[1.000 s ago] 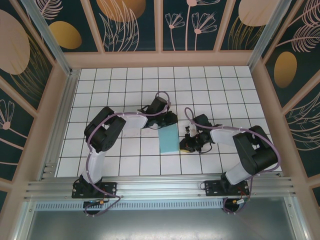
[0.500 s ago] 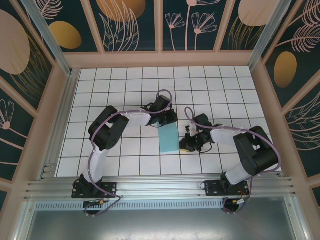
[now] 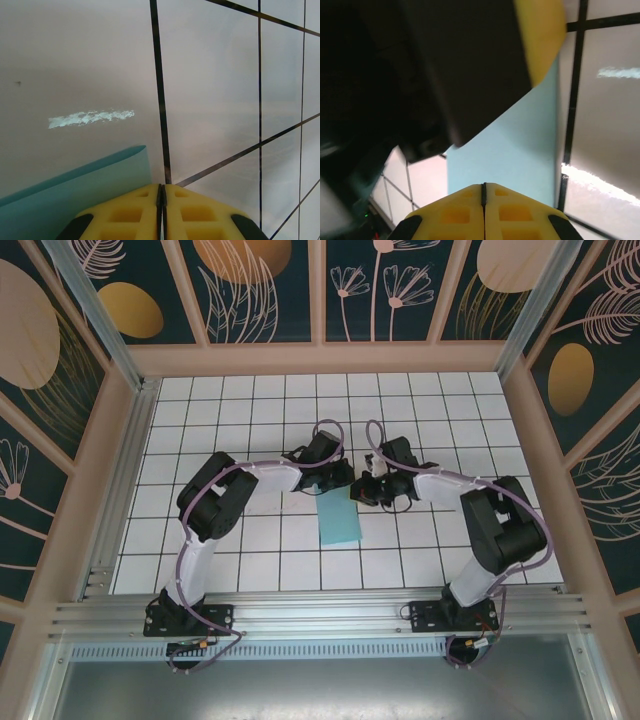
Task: Fold a paper plane with a square sheet of paper (pick it up from the middle)
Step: Fold the square sheet of paper in half at the center of the table.
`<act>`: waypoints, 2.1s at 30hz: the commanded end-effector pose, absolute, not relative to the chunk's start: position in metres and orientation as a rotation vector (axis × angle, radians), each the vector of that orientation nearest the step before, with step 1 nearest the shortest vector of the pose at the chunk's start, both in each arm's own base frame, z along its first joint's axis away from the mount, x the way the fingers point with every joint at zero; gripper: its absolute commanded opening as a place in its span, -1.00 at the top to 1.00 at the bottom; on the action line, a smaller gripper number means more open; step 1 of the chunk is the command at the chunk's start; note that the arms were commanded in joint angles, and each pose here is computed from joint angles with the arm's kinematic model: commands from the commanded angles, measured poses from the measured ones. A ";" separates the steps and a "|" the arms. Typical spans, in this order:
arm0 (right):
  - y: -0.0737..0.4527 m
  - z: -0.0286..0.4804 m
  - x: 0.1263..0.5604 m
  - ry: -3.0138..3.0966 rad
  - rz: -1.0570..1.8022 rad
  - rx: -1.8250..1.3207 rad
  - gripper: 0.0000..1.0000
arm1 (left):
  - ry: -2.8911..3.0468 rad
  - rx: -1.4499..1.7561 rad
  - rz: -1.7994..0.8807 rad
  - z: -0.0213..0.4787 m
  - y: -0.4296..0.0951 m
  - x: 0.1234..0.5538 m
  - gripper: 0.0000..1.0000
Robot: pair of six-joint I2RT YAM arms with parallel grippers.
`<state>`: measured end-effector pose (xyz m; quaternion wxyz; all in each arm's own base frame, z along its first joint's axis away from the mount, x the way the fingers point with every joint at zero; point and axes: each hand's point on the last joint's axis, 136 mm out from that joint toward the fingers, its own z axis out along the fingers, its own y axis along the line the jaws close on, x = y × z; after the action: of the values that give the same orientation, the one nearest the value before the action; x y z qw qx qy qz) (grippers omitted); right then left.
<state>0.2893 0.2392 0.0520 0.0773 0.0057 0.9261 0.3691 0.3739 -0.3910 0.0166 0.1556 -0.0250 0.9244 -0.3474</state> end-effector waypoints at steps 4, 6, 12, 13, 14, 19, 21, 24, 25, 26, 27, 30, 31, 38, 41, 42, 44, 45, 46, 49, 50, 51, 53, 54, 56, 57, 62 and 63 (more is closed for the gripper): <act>0.242 0.042 0.316 2.760 1.047 0.049 0.90 | 2.770 -0.108 -0.857 -0.030 -0.370 0.357 0.75; 0.242 0.034 0.318 2.778 1.032 0.057 0.91 | 2.770 -0.111 -0.857 -0.030 -0.369 0.358 0.75; 0.237 0.013 0.309 2.838 1.000 0.082 0.94 | 2.778 -0.116 -0.838 -0.033 -0.367 0.357 0.74; 0.235 0.010 0.305 2.851 0.998 0.085 0.94 | 2.778 -0.122 -0.835 -0.034 -0.366 0.357 0.75; 0.234 0.009 0.302 2.860 1.002 0.079 0.94 | 2.780 -0.122 -0.829 -0.035 -0.365 0.356 0.75; 0.231 0.010 0.272 2.912 1.066 0.026 0.93 | 2.791 -0.144 -0.788 -0.041 -0.359 0.354 0.76; 0.230 0.014 0.260 2.920 1.103 0.004 0.93 | 2.796 -0.150 -0.772 -0.044 -0.356 0.353 0.76; 0.229 0.020 0.244 2.928 1.161 -0.016 0.93 | 2.806 -0.163 -0.754 -0.049 -0.352 0.351 0.76; 0.228 0.021 0.239 2.932 1.176 -0.017 0.93 | 2.810 -0.164 -0.751 -0.051 -0.352 0.350 0.76; 0.227 0.020 0.235 2.939 1.181 -0.016 0.93 | 2.811 -0.166 -0.750 -0.051 -0.351 0.350 0.76; 0.226 0.021 0.231 2.944 1.186 -0.017 0.93 | 2.814 -0.164 -0.747 -0.053 -0.351 0.349 0.76; 0.223 0.021 0.220 2.955 1.205 -0.017 0.93 | 2.820 -0.167 -0.740 -0.056 -0.349 0.348 0.76; 0.221 0.019 0.214 2.967 1.209 -0.015 0.93 | 2.821 -0.167 -0.738 -0.056 -0.349 0.348 0.76; 0.207 0.012 0.178 3.047 1.180 0.022 0.92 | 2.820 -0.171 -0.735 -0.057 -0.349 0.348 0.76; 0.202 0.017 0.166 3.063 1.169 0.018 0.91 | 2.819 -0.167 -0.737 -0.056 -0.349 0.348 0.76; 0.203 0.022 0.168 3.050 1.173 0.009 0.91 | 2.816 -0.163 -0.742 -0.055 -0.350 0.349 0.76; 0.208 0.036 0.179 2.986 1.190 -0.022 0.91 | 2.815 -0.159 -0.748 -0.054 -0.351 0.349 0.77; 0.212 0.046 0.191 2.933 1.198 -0.033 0.90 | 2.813 -0.156 -0.754 -0.053 -0.352 0.350 0.76; 0.216 0.055 0.203 2.883 1.208 -0.033 0.89 | 2.812 -0.151 -0.755 -0.052 -0.353 0.350 0.76; 0.224 0.071 0.237 2.784 1.206 -0.009 0.89 | 2.808 -0.141 -0.765 -0.049 -0.355 0.351 0.76; 0.227 0.070 0.247 2.776 1.192 -0.002 0.89 | 2.808 -0.137 -0.772 -0.048 -0.356 0.351 0.76; 0.229 0.066 0.256 2.779 1.174 0.010 0.89 | 2.809 -0.137 -0.772 -0.048 -0.356 0.351 0.76; 0.233 0.056 0.269 2.791 1.159 0.018 0.90 | 2.806 -0.139 -0.780 -0.046 -0.357 0.352 0.76; 0.234 0.051 0.273 2.799 1.151 0.024 0.90 | 2.802 -0.137 -0.785 -0.043 -0.358 0.352 0.76; 0.236 0.044 0.280 2.805 1.142 0.024 0.91 | 2.799 -0.137 -0.789 -0.042 -0.358 0.352 0.76; 0.237 0.041 0.282 2.810 1.137 0.028 0.91 | 2.797 -0.138 -0.791 -0.041 -0.359 0.353 0.76; 0.235 0.020 0.271 2.886 1.117 0.047 0.91 | 2.793 -0.140 -0.802 -0.038 -0.360 0.353 0.76; 0.232 0.016 0.264 2.912 1.102 0.051 0.91 | 2.789 -0.142 -0.803 -0.037 -0.361 0.354 0.76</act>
<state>0.2680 0.2344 0.0217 0.0206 0.0151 0.9309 0.3645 0.3767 -0.3893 0.0148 0.1674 -0.0308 0.9217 -0.3487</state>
